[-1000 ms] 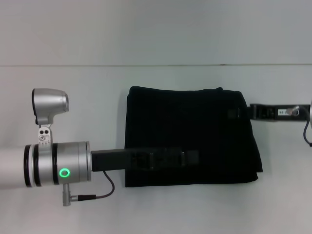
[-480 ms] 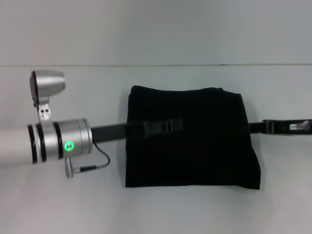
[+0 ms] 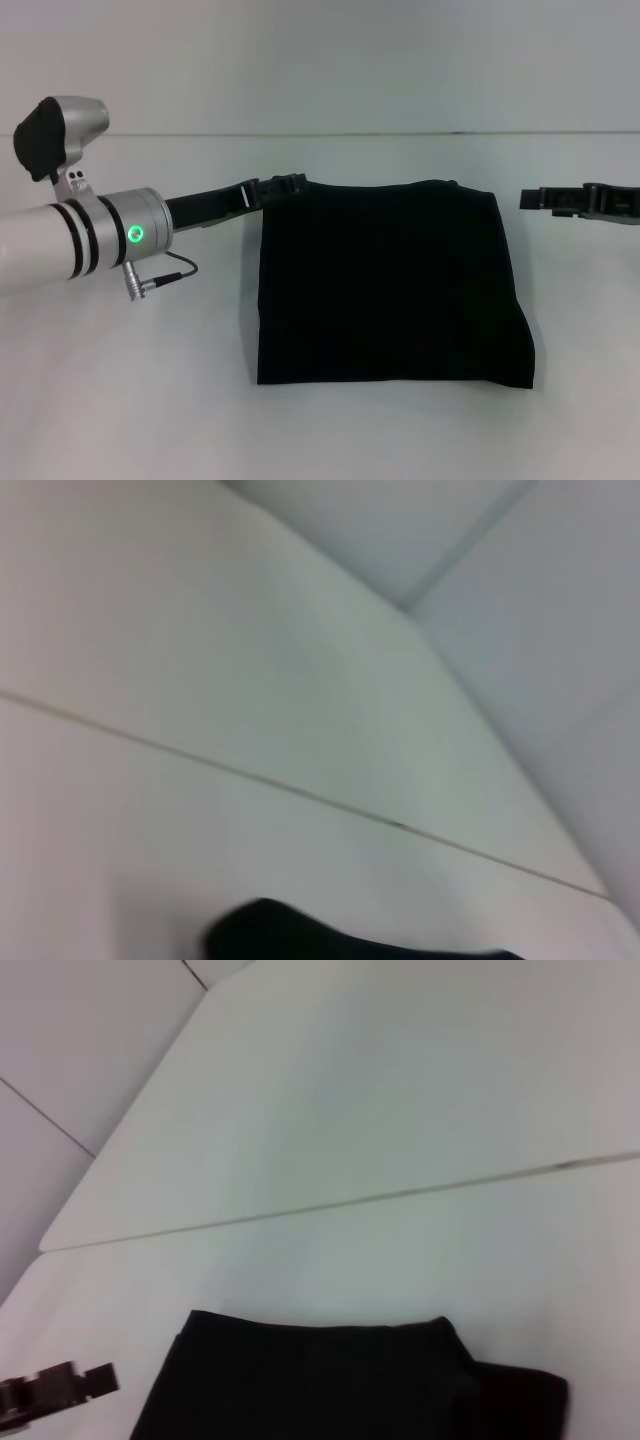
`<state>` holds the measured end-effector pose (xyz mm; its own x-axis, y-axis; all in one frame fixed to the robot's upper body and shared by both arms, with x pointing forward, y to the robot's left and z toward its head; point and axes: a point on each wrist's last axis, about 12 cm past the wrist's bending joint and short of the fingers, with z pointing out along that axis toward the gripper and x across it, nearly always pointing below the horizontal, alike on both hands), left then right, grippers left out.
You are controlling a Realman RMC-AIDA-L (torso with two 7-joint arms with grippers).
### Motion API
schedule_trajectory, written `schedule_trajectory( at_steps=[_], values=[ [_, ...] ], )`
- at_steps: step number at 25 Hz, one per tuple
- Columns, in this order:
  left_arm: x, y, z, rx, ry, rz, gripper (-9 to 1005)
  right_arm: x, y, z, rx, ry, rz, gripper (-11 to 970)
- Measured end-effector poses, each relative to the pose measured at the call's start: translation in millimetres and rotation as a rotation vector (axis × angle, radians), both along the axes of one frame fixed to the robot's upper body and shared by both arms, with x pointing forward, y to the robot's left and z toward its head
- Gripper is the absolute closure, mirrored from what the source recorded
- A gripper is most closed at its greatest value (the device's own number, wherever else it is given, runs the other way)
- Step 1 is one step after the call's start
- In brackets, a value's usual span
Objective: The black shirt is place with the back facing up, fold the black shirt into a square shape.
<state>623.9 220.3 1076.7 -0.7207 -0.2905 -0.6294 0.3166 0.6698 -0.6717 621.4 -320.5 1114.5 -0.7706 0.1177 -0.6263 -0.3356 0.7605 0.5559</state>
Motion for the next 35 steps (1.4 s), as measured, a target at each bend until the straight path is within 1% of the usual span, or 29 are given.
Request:
schedule_trajectory(
  at_steps=[1,4,8,13,18,24,29,32,35],
  values=[
    [3.1,1,-1.5,0.011,0.02,0.035,60,1.1,2,0.7,0.001,-0.001,0.002,308],
    [10.3,-1,-2.7,0.055,0.044,0.079,60,2.9,8,0.6,0.007,-0.001,0.008,202],
    [16.7,-14,-1.2,0.116,0.038,0.063,60,3.0,12,-0.7,0.011,0.001,0.011,201],
    [19.1,-30,-0.7,0.133,0.041,0.029,60,3.3,12,-0.9,0.016,0.001,0.006,200],
    [20.3,-37,-3.3,0.161,0.046,0.028,59,4.0,15,-2.4,0.008,-0.004,0.003,200],
    [22.3,-39,-1.7,0.171,0.036,0.032,59,4.7,16,-2.6,0.004,-0.008,0.008,201],
    [25.6,-32,-1.0,0.19,0.025,0.069,59,5.0,17,-4.1,0.001,-0.007,0.001,200],
    [26.9,-28,-2.7,0.21,0.021,0.098,59,5.2,17,-5.0,-0.002,-0.007,-0.004,200],
    [26.3,-29,-5.5,0.225,0.021,0.106,60,5.2,18,-6.4,-0.003,-0.006,-0.008,208]
  ],
)
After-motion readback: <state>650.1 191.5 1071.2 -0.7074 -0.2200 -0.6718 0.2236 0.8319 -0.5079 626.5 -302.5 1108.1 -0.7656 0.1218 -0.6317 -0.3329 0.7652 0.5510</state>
